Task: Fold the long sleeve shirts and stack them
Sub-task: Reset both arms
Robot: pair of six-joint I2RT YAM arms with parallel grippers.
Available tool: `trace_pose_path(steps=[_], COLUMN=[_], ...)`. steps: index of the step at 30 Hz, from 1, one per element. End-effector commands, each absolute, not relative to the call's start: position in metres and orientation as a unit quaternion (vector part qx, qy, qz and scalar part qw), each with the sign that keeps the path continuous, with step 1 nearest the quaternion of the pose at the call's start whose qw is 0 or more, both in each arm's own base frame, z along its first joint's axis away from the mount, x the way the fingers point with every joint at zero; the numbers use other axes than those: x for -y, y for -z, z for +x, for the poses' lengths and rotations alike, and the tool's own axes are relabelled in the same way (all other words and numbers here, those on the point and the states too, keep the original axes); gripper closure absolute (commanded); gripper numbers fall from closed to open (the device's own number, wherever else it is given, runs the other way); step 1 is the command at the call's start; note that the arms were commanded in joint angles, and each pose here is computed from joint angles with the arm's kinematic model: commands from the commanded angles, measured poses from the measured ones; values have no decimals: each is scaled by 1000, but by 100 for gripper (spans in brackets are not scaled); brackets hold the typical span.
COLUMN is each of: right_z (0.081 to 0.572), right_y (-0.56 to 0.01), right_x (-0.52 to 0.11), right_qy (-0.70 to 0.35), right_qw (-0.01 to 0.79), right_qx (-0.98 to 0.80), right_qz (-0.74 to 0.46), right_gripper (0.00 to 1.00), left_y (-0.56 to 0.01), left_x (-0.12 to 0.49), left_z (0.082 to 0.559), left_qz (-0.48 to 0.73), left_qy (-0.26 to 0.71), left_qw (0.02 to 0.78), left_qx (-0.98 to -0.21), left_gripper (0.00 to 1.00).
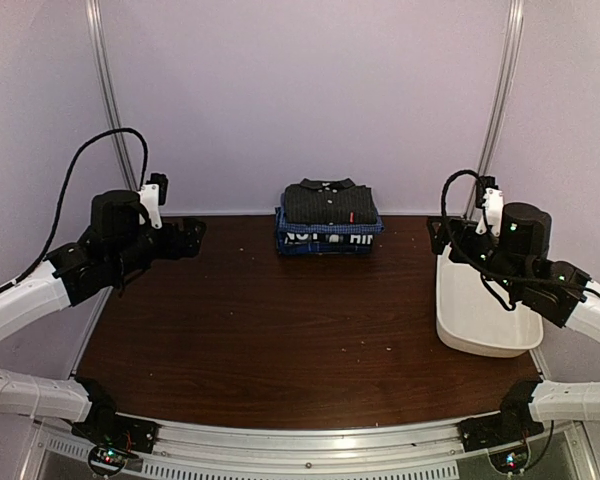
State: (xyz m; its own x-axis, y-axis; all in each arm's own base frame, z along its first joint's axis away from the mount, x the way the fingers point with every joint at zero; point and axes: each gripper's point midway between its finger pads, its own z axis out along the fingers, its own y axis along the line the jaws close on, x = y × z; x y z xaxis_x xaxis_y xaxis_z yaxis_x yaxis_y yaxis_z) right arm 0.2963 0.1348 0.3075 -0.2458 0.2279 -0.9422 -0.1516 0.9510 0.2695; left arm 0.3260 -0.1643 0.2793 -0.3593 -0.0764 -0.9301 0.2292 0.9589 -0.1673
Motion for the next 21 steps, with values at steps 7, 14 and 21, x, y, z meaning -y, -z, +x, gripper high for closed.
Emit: trace_pose_path(steps=[7, 14, 21], right_z=[297, 297, 298], right_y=[-310, -309, -308], right_x=[-133, -134, -135], right_qy=[-156, -156, -156], right_qw=[619, 618, 617], right_qx=[-769, -770, -771], right_qz=[33, 31, 28], right_gripper=[0, 0, 0], left_y=[-292, -291, -291], left_x=[162, 162, 162], left_z=[328, 328, 328], left_qz=[39, 39, 39], left_qy=[143, 143, 141], left_qw=[585, 585, 585], left_qx=[-797, -798, -798], left_gripper=[2, 2, 2])
